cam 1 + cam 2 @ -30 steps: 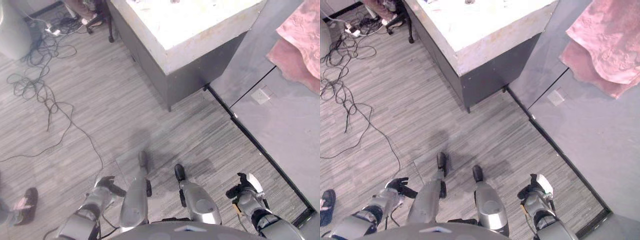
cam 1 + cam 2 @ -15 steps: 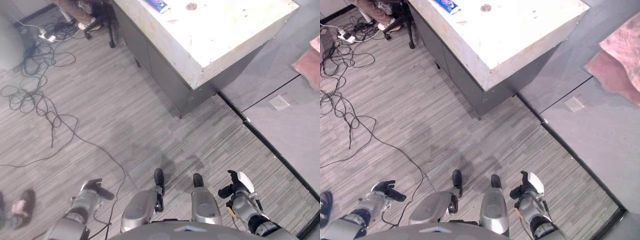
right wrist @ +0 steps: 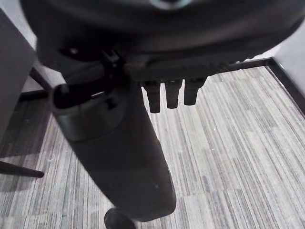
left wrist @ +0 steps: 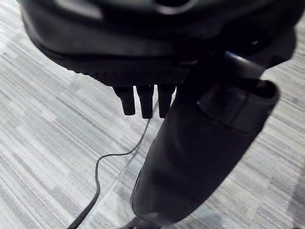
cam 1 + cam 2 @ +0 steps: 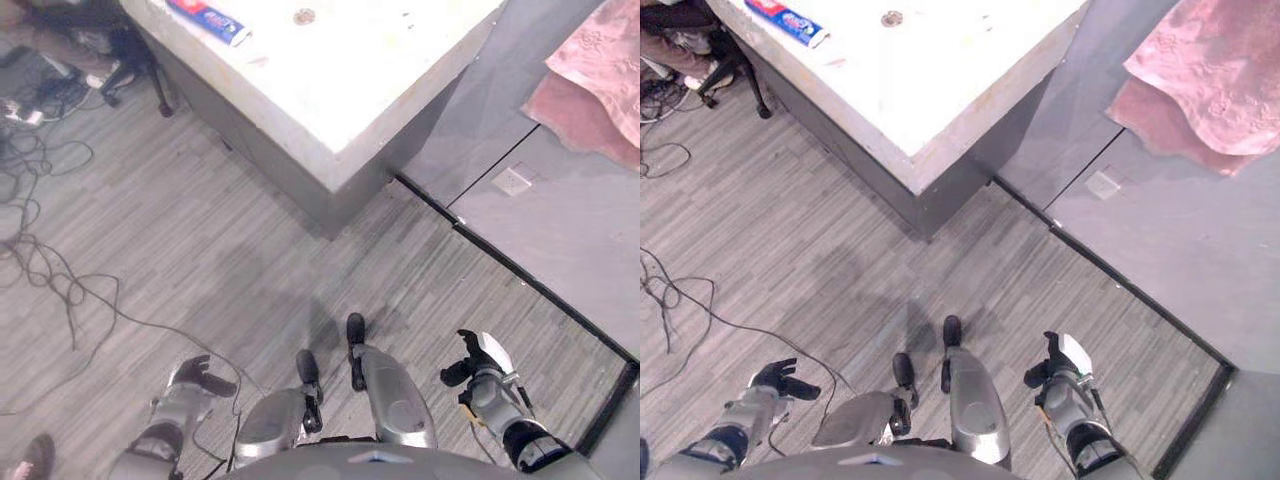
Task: Organize the bathroom.
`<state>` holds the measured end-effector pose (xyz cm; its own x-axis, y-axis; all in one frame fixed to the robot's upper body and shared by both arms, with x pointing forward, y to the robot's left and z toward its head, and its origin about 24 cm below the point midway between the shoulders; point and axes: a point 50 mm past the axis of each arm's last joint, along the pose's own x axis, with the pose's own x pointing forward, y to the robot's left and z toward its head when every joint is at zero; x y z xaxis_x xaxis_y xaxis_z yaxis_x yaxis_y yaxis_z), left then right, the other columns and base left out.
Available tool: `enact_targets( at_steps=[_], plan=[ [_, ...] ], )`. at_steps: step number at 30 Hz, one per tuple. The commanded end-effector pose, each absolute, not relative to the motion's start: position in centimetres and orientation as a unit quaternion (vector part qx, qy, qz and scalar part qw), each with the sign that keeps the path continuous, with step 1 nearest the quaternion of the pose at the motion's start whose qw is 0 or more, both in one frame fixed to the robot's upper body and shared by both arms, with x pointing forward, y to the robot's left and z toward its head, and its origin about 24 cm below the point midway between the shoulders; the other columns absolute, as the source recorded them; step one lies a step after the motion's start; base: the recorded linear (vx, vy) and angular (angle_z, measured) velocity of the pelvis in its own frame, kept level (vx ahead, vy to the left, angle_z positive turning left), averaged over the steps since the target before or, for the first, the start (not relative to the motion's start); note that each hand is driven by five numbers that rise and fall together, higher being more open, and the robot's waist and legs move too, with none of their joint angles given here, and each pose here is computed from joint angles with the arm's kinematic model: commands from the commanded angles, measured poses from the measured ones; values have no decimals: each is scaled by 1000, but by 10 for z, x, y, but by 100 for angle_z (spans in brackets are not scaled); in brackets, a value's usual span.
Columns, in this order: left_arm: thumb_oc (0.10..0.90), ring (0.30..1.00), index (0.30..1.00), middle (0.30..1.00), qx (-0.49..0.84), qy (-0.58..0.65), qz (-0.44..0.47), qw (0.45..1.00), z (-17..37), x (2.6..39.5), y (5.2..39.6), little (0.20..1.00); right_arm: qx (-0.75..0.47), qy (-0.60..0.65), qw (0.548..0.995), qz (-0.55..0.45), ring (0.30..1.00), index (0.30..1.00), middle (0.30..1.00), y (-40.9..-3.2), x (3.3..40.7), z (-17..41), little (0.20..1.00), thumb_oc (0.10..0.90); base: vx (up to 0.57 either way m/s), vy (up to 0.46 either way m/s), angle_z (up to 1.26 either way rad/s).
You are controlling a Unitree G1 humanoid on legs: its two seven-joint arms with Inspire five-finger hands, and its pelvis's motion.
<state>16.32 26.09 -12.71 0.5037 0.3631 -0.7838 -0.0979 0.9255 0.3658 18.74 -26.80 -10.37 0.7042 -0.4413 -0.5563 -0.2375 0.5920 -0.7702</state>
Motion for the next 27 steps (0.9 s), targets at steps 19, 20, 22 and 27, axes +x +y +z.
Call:
enact_targets(
  at_steps=[19, 20, 22, 27],
  plan=[
    [800, 900, 900, 900, 167, 469, 191, 846, -121, 168, 277, 900, -487, 336, 798, -114, 900, 900, 900, -297, 210, -79, 900, 800, -68, 155, 20],
    [800, 900, 900, 900, 166, 472, 198, 843, -120, 164, 283, 900, -487, 338, 797, -114, 900, 900, 900, -297, 210, -79, 900, 800, 15, 72, 42],
    [800, 900, 900, 900, 170, 477, 203, 838, -120, 159, 288, 900, -483, 339, 799, -118, 900, 900, 900, -297, 208, -79, 900, 800, 10, 73, 29],
    [800, 900, 900, 900, 183, 495, 195, 827, -125, 144, 293, 900, -472, 345, 799, -139, 900, 900, 900, -300, 204, -81, 900, 800, 23, 120, 2]
  ],
)
